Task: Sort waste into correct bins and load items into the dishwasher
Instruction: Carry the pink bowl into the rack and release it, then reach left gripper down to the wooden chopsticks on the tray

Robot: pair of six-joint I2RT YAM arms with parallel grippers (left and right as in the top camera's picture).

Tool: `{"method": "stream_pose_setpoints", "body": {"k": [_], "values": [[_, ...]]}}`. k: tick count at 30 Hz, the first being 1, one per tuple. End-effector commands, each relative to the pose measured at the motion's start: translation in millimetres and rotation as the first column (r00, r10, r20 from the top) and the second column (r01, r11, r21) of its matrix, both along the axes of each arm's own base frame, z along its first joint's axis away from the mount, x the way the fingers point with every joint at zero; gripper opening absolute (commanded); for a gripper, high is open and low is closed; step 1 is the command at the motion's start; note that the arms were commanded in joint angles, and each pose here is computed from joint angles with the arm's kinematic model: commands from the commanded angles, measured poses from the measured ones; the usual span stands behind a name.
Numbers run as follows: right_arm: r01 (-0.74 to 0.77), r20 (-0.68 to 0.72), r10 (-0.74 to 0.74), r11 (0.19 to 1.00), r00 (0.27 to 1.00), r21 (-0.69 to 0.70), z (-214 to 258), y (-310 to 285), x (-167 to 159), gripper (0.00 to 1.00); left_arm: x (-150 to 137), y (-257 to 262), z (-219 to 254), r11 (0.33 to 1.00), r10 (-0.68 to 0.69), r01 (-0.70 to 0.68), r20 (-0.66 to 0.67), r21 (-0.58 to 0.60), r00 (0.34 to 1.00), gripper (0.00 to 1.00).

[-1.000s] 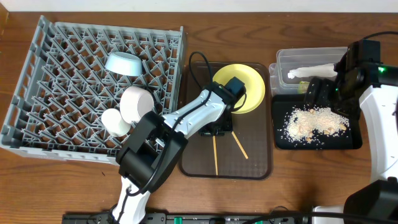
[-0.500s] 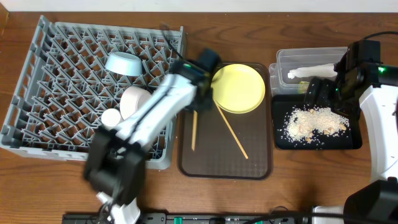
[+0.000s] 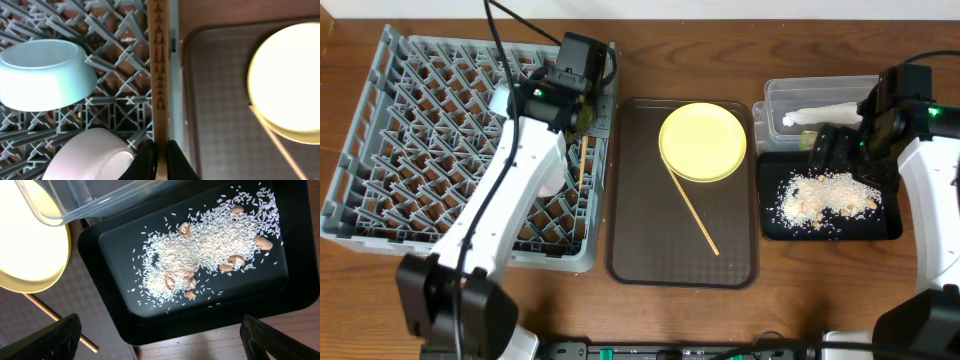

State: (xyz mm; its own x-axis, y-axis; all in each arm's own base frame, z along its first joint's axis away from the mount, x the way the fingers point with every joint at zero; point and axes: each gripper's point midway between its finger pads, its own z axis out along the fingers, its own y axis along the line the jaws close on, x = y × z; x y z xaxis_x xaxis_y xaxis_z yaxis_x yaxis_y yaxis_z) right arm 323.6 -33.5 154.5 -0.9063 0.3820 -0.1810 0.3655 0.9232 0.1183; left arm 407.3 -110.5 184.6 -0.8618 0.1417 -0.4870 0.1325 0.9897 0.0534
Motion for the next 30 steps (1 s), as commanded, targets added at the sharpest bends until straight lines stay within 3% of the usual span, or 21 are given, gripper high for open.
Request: {"method": "stream_pose_setpoints", "body": {"k": [1,7,10,11,17,19,22,23,26,30], "values": [[-0.005,0.032,0.005,1.0,0.999,-0.013,11,-2,1,0.99,7,17,-29,0.999,0.016,-0.012,-0.065,0.051,0.998,0.08],[-0.005,0.03,0.005,1.0,1.0,-0.012,11,-2,1,0.99,9,21,-45,0.998,0.027,-0.02,-0.101,0.062,0.995,0.1],[-0.005,0.031,0.005,1.0,1.0,-0.013,11,-2,1,0.99,11,20,-44,0.998,0.026,-0.02,-0.092,0.059,0.995,0.17],[-0.005,0.031,0.005,1.0,1.0,-0.013,11,-2,1,0.99,12,20,-44,0.998,0.025,-0.02,-0.091,0.059,0.996,0.29],[-0.005,0.031,0.005,1.0,1.0,-0.013,11,-2,1,0.99,11,18,-43,0.999,0.032,-0.028,-0.093,0.046,0.995,0.35],[-0.005,0.031,0.005,1.0,1.0,-0.013,11,-2,1,0.99,6,2,-43,0.999,0.014,-0.019,-0.113,-0.043,0.994,0.42],[-0.004,0.031,0.005,1.0,1.0,-0.012,11,-2,1,0.99,-16,-53,-43,0.965,-0.087,0.034,-0.194,-0.261,0.977,0.52],[-0.004,0.032,0.005,1.0,0.999,-0.013,11,-2,1,0.99,-22,-64,-44,0.959,-0.083,0.02,-0.213,-0.282,0.974,0.52],[-0.004,0.033,0.005,1.0,0.999,-0.013,11,-2,2,0.99,-37,-86,-51,0.954,-0.055,-0.025,-0.255,-0.298,0.965,0.52],[-0.004,0.032,0.005,1.0,0.999,-0.013,11,-2,1,0.99,-59,-108,-71,0.96,0.076,-0.153,-0.308,-0.234,0.948,0.53]]}}
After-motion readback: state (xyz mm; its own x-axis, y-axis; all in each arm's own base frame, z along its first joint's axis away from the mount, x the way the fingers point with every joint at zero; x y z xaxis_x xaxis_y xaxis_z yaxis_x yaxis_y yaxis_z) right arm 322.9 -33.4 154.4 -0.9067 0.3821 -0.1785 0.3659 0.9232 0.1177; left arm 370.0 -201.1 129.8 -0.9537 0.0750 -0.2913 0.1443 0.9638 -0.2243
